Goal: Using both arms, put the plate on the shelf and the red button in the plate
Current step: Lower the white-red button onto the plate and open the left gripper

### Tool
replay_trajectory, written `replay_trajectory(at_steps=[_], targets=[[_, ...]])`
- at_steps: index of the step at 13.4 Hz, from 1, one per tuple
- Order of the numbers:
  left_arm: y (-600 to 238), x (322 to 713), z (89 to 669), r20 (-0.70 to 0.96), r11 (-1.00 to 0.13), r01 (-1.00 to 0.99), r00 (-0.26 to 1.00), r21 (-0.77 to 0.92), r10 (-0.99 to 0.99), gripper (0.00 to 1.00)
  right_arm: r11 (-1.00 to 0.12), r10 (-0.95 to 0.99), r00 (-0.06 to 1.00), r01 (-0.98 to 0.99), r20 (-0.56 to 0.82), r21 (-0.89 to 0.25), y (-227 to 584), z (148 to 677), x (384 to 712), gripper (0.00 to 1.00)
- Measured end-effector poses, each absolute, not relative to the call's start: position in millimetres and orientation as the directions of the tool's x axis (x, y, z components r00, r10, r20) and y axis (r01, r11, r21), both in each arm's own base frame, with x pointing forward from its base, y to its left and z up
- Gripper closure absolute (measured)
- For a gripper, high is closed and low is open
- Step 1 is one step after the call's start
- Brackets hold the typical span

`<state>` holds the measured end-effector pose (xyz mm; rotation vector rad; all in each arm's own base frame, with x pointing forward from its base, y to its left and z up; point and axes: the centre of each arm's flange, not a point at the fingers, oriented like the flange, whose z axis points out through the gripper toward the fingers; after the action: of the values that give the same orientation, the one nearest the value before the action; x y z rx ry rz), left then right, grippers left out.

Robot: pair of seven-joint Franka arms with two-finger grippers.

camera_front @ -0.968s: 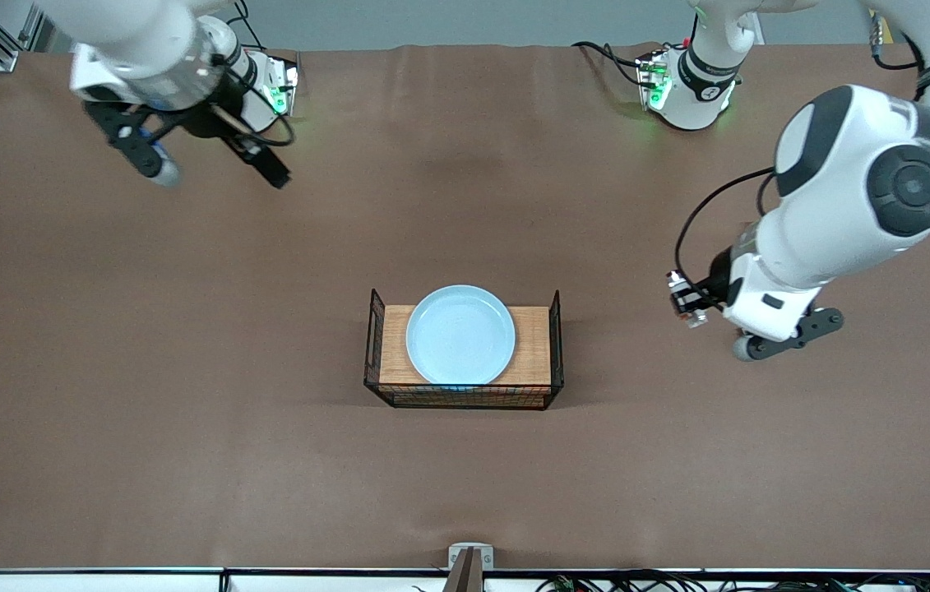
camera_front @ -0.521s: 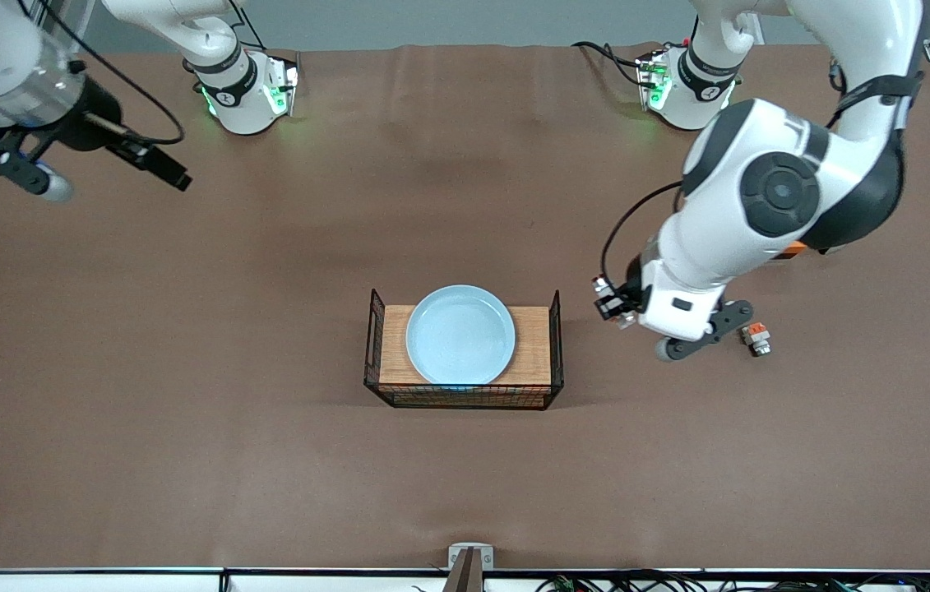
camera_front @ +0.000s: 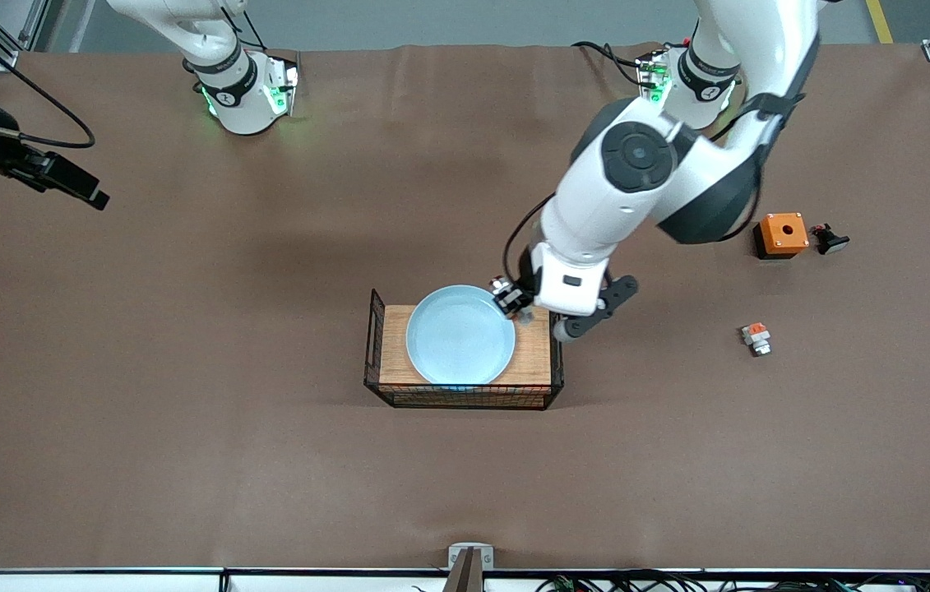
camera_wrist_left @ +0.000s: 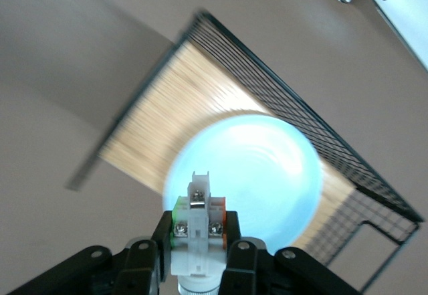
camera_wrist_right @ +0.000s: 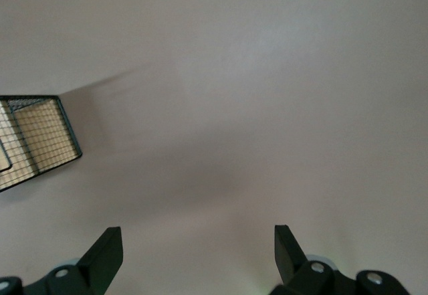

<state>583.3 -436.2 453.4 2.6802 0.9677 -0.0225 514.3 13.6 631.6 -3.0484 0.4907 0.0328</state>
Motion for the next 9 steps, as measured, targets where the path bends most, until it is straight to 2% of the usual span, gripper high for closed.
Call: replay_trajectory(at_steps=[2,7,8,9], targets=[[-459.0,581.6,424.4,-0.141,-0.679,0.679,0.728,0.277,0.671,0.66,-0.961,-0.275,0.961,-0.275,0.000,-0.037,12.3,639.9,515.1,0.00],[-470.7,583.6,367.0,-0.134,-0.658,0.722,0.689,0.214,0.713,0.66,-0.983,-0.179,0.983,-0.178,0.031,-0.037,2.3,651.8,515.6,0.00],[-470.2,584.5,361.2,-0.127,-0.658,0.724,0.686,0.207,0.716,0.61,-0.986,-0.165,0.986,-0.164,0.032,-0.036,-0.4,651.8,515.6,0.00],[-469.4,585.6,359.9,-0.117,-0.659,0.724,0.686,0.205,0.718,0.51,-0.988,-0.153,0.988,-0.152,0.032,-0.036,-2.2,651.8,515.7,0.00]])
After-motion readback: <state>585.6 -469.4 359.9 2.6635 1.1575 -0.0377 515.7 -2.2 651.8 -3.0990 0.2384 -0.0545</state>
